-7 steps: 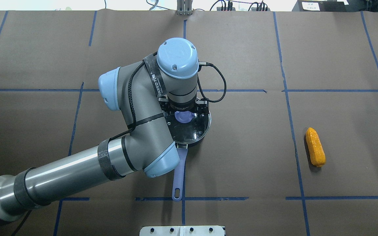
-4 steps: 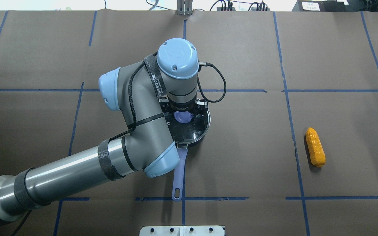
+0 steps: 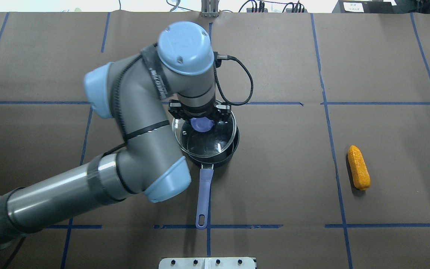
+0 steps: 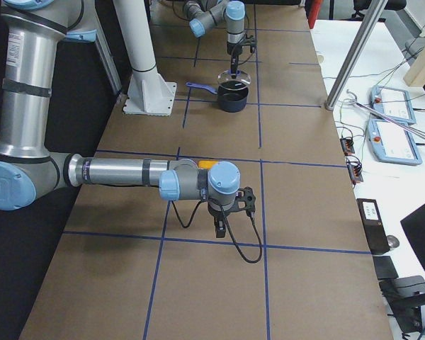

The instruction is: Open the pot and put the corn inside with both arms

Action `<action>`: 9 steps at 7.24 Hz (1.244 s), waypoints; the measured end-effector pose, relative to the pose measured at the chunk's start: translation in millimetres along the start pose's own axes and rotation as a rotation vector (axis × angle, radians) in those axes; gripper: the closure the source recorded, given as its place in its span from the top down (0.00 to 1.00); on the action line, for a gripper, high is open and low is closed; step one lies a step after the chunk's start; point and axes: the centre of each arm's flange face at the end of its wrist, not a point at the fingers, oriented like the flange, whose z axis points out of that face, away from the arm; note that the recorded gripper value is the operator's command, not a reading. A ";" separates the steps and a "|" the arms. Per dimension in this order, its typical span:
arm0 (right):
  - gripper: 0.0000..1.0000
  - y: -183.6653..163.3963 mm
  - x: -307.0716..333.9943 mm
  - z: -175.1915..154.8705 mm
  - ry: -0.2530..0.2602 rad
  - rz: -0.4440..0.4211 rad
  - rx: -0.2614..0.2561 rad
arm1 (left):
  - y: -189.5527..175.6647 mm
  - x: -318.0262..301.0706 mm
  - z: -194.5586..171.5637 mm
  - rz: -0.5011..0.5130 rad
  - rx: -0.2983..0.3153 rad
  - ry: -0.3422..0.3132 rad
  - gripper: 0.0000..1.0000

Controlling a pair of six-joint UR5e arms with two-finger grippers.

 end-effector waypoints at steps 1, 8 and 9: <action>1.00 0.0 0.0 0.0 0.000 0.000 0.000 | 11.4 -44.2 -7.3 0.012 0.010 -0.008 0.00; 1.00 -2.1 -7.7 7.4 -0.003 -0.014 -0.014 | 11.6 -206.3 111.8 0.076 -0.026 -0.076 0.03; 1.00 -2.8 -9.8 9.4 -0.004 -0.022 -0.015 | 14.6 -214.9 121.3 0.069 -0.062 -0.063 0.08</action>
